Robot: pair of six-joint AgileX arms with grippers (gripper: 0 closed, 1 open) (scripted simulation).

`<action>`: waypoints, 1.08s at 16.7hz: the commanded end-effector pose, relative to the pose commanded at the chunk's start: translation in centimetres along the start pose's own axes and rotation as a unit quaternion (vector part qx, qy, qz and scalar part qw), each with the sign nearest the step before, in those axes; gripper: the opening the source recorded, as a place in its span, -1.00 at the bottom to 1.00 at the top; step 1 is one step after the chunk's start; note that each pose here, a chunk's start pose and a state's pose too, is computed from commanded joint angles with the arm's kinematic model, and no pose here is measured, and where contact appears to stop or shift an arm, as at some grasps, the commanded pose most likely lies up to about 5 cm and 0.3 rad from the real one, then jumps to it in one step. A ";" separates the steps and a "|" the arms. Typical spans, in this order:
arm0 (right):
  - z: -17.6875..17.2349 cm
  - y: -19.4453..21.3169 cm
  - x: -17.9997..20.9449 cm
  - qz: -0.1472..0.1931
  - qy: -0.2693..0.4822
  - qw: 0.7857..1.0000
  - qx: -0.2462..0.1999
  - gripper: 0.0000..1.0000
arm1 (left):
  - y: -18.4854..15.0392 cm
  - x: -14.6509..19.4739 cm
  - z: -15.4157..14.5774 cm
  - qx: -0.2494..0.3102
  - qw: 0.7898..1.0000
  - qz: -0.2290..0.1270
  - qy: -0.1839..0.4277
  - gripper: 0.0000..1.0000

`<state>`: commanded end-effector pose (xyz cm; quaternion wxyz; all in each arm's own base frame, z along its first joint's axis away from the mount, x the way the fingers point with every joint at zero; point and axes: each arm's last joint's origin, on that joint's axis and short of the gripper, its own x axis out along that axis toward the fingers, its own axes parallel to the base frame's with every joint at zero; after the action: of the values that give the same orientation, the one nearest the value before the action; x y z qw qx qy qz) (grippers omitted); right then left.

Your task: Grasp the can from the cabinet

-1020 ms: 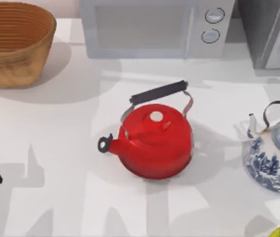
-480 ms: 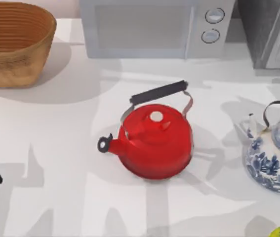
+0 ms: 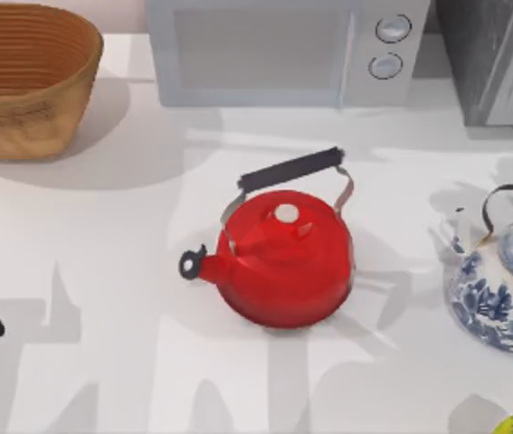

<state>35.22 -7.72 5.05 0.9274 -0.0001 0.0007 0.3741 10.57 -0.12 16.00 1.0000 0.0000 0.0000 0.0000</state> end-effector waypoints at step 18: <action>-0.6 0.0 2.4 0.000 0.000 1.000 0.000 -0.70 | 0.0 0.0 0.0 0.000 1.000 0.000 0.000 1.00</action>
<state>36.95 -6.03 4.42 0.9274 -0.0001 0.0007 0.3741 10.57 -0.12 16.00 1.0000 0.0000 0.0000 0.0000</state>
